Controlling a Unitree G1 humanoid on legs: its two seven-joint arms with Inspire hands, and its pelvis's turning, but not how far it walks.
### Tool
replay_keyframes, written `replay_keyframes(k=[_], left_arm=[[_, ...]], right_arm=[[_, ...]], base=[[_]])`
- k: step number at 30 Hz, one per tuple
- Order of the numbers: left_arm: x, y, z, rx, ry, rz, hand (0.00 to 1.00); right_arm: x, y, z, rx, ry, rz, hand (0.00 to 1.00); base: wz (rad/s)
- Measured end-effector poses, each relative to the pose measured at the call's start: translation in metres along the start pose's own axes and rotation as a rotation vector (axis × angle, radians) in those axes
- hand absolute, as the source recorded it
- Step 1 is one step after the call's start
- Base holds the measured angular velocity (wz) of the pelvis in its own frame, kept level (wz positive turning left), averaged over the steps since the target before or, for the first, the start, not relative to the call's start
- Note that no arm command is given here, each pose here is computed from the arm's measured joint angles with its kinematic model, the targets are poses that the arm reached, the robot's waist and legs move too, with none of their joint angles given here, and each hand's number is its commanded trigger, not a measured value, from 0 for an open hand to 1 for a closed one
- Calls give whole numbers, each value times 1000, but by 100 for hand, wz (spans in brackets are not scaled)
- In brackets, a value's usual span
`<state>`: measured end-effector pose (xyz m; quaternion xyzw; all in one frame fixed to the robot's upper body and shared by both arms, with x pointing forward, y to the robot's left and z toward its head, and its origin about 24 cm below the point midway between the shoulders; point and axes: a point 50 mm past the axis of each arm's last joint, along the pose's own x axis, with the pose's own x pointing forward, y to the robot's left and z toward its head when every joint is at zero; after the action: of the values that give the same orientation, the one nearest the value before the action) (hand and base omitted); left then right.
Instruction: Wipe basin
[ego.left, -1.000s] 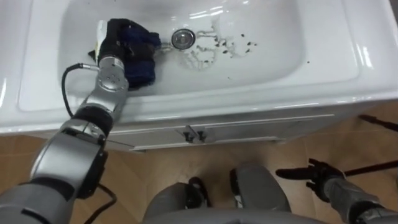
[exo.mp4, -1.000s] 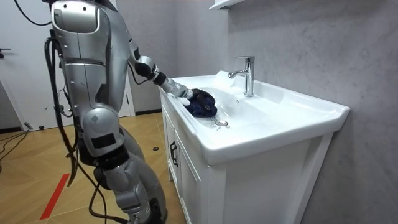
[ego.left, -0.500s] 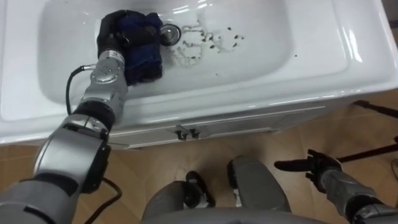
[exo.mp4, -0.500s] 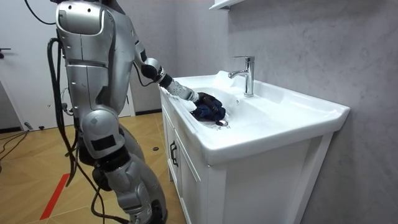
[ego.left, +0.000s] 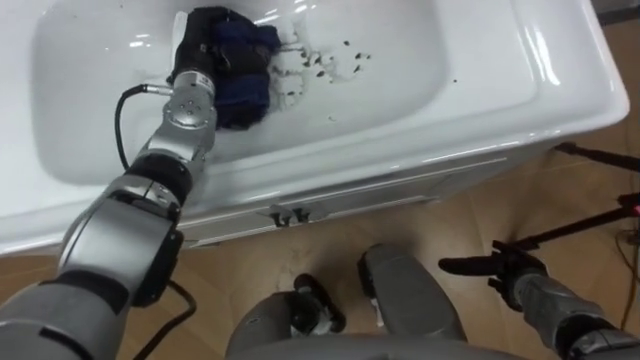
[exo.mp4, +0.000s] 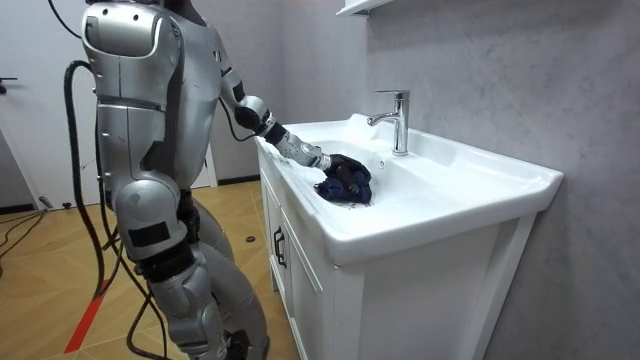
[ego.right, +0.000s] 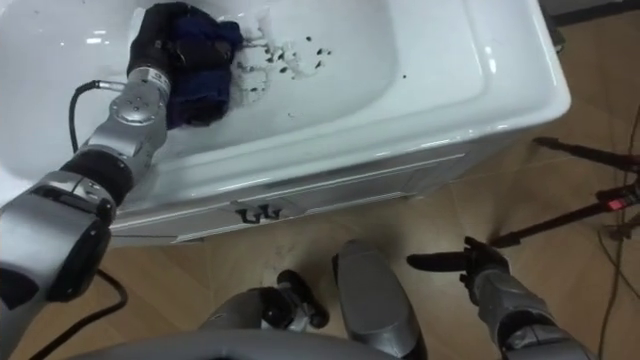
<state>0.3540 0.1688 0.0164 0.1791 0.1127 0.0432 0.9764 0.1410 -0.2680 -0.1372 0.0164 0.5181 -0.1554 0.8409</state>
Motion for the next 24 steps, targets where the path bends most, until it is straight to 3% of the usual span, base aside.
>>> replay_keyframes(k=[5, 13, 20, 24], left_arm=[[0, -4, 1, 68, 12, 27, 100], [-1, -9, 5, 138, -8, 80, 100], [-4, -43, 32, 78, -93, 36, 100], [-6, -48, 35, 49, -115, 26, 100]], right_arm=[[0, 0, 0, 98, 3, 15, 0], [-1, -9, -2, 107, 9, 16, 0], [-1, -8, 2, 169, 2, 4, 0], [0, -4, 5, 164, -8, 17, 0]], base=[[-12], [-9], [-11], [-8]])
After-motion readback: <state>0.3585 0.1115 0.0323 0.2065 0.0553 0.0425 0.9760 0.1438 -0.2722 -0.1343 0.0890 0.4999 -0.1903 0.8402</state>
